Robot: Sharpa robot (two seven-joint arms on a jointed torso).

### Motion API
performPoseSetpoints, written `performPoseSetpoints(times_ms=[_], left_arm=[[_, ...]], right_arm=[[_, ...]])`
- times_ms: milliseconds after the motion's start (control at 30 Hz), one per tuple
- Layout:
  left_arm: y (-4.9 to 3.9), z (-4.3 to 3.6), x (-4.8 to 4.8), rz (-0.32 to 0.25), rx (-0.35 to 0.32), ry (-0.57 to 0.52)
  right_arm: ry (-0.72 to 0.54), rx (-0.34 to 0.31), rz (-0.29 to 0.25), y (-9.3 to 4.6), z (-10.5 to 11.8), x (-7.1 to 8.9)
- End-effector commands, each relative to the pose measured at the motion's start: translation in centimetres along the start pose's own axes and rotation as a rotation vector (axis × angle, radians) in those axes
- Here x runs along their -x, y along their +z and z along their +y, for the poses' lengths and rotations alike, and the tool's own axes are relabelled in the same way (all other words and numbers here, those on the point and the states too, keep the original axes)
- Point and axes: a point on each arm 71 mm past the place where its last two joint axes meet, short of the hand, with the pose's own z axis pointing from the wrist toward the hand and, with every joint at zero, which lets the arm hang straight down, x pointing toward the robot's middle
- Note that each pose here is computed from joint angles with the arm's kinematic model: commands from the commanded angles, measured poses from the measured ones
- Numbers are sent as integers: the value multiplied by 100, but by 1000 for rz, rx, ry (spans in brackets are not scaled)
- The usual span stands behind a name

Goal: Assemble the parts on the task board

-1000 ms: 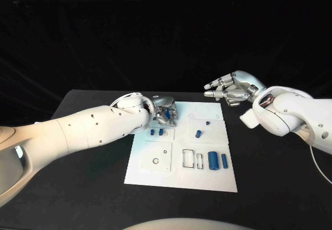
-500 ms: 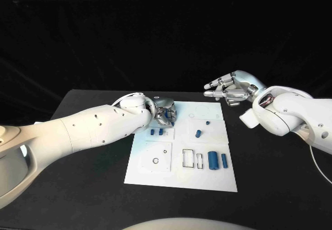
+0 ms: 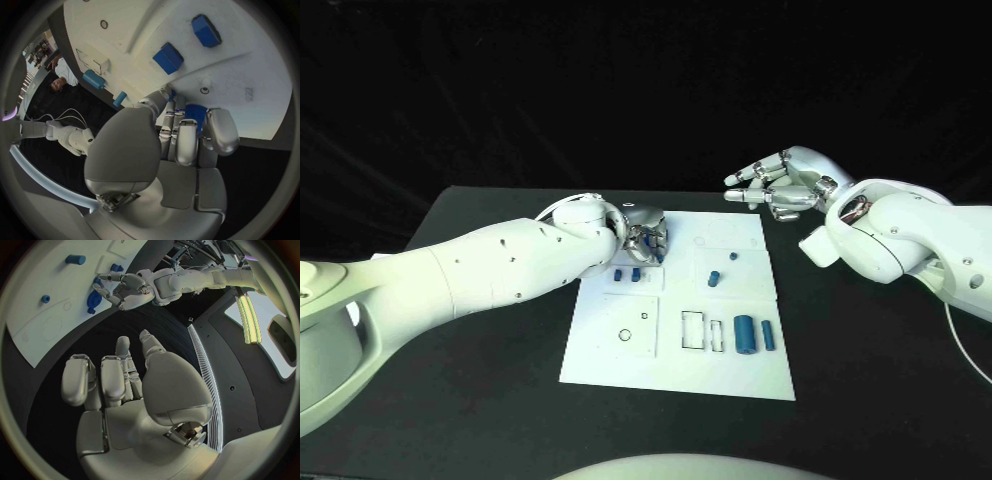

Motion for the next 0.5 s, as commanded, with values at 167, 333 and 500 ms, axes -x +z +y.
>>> performPoseSetpoints(times_ms=[167, 333, 500], left_arm=[[12, -7, -23, 25, -1, 4], [24, -7, -25, 29, 3, 1], [40, -17, -32, 33, 2, -4]], right_arm=[[-3, 7, 18, 0, 9, -21], [-3, 7, 20, 1, 11, -25], [-3, 7, 22, 2, 12, -28]])
